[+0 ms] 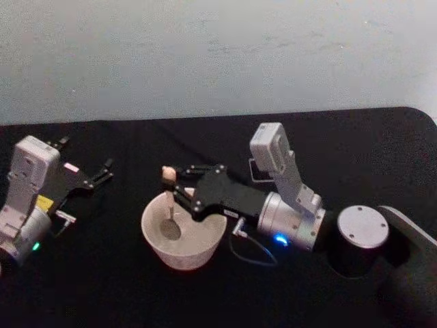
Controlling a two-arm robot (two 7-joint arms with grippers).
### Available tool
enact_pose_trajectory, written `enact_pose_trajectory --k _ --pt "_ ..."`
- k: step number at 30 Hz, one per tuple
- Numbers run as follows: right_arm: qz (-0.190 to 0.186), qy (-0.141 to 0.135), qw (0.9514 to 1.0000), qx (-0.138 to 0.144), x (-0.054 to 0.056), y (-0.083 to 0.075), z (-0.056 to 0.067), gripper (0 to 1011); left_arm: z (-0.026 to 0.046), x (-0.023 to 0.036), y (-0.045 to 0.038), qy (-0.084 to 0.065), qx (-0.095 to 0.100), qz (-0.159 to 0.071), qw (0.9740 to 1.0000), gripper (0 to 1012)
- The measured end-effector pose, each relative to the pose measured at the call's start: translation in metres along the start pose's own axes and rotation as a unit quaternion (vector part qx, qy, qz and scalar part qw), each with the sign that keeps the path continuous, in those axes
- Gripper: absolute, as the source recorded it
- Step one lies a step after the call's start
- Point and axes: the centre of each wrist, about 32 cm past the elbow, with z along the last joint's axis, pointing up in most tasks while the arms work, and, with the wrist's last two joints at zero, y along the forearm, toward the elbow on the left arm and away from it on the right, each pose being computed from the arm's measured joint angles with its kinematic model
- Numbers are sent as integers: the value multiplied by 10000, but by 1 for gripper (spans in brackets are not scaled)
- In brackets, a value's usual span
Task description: Pick up the stirring spoon with one hand, stir inside the cup, then place it back in its original position.
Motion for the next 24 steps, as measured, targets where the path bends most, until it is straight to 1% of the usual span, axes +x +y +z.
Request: enact_pose_trajectory --k 6,9,12,17,18,19,20,24 --pt "-265 0 9996 -19 77 62 -25 216 0 0 0 0 0 0 10000 1001" --pt "-412 -19 9991 -18 139 48 -17 216 0 0 0 0 1 0 10000 1002" --pt "-468 -44 9989 -22 172 9 -6 216 0 0 0 0 0 0 10000 1001" --pt "-477 -109 9988 -65 206 -158 19 216 0 0 0 0 0 1 10000 1001" --pt "-456 -111 9989 -83 204 -220 22 216 0 0 0 0 0 0 10000 1001" --pt "-456 -111 9989 -83 204 -220 22 216 0 0 0 0 0 0 10000 1001" --pt "-431 -101 9990 -93 197 -280 31 216 0 0 0 0 0 0 10000 1001" --pt "-347 -32 9993 -105 153 -413 50 216 0 0 0 0 0 0 10000 1001"
